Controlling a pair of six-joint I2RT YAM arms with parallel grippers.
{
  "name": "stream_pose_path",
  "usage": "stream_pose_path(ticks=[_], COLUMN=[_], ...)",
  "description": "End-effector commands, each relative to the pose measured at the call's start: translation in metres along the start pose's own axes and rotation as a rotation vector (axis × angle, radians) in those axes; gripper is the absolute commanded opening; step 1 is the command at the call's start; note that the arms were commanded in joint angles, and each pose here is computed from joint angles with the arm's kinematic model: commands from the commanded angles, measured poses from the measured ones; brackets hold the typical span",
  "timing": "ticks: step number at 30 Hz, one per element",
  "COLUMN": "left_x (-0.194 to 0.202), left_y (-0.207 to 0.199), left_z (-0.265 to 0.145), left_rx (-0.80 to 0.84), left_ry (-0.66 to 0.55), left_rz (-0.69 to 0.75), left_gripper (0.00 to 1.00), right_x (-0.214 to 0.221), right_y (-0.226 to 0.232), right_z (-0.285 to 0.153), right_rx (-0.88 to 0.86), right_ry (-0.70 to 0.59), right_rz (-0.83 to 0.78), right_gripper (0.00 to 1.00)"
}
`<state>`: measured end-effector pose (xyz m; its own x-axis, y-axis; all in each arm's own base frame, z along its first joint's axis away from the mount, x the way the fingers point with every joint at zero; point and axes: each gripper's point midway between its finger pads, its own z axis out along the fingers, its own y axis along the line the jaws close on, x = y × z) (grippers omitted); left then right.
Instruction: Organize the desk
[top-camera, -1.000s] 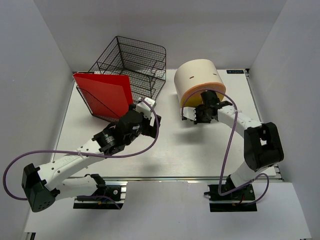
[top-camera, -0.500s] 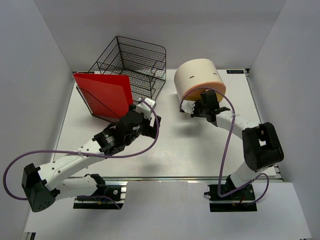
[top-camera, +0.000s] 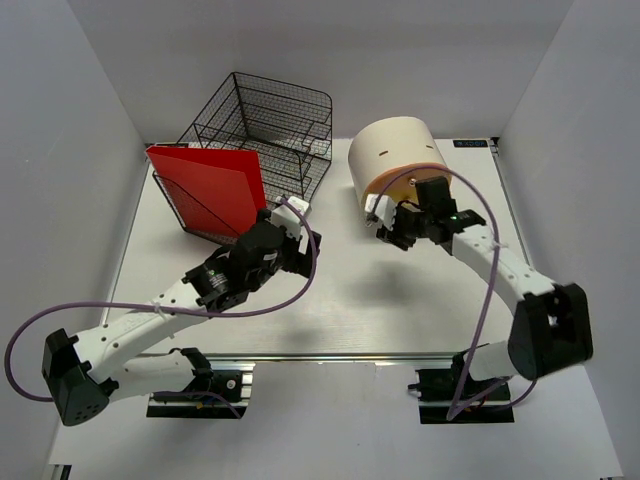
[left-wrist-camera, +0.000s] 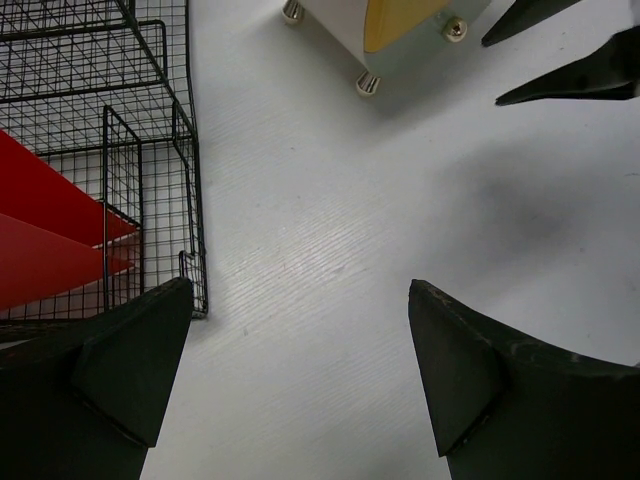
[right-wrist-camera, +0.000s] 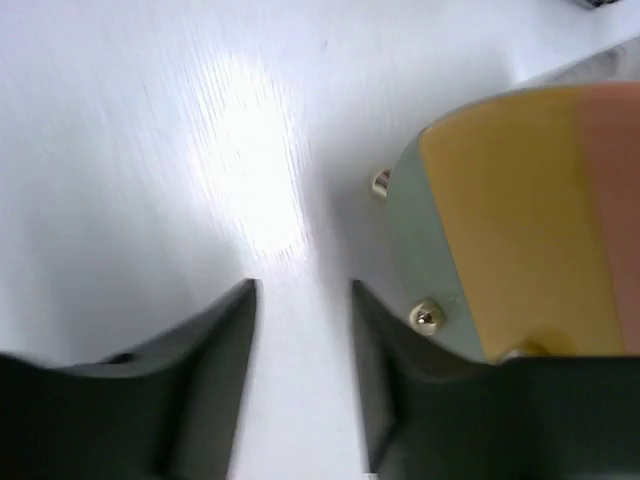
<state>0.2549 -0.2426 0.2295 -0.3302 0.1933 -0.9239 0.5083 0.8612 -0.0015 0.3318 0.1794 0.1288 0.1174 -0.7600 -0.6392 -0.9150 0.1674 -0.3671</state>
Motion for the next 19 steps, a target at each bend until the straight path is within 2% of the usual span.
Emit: stream_pose_path(ticks=[1,2,3,5,8,12,15,19], left_x=[-0.010,-0.010,-0.010,-0.010,-0.011,-0.008,0.001,0.003], left_y=[-0.003,-0.004,-0.006,-0.016,-0.028,-0.042,-0.052,-0.055], left_z=[-0.006,-0.006,-0.007,-0.011,-0.013,-0.014,-0.019,-0.036], left_rx=[0.031,0.037,0.052,0.124,0.193,0.270,0.330,0.369], left_ry=[-0.046,-0.048,-0.048,-0.058,-0.085,-0.070,-0.048,-0.065], left_rz=[-0.010,-0.006,0.000,0.016,0.014,-0.001,-0.039,-0.129], left_gripper=[0.98,0.98,0.98,0.98,0.98,0.98,0.98,0.98], right_x=[-0.052,-0.058,-0.058,-0.059,-0.070,-0.073,-0.084,-0.081], right_y=[-0.002,-0.008,-0.016,-0.021,-0.032,-0.028,-0.030,-0.020], right_z=[-0.034,-0.043,-0.048,-0.057,-0.083,-0.116,-0.149,-0.159], right_rx=[0.001,0.038,0.071,0.112,0.198,0.318,0.465,0.487], right_ry=[-0.195,-0.199,-0.198,-0.173,-0.190,-0.254,-0.374,-0.382], right_rz=[0.211,0.330,0.386,0.534,0.603,0.563,0.549,0.636], right_gripper=[0.53,0.74,0.75,0.89,0.89,0.89,0.89,0.89])
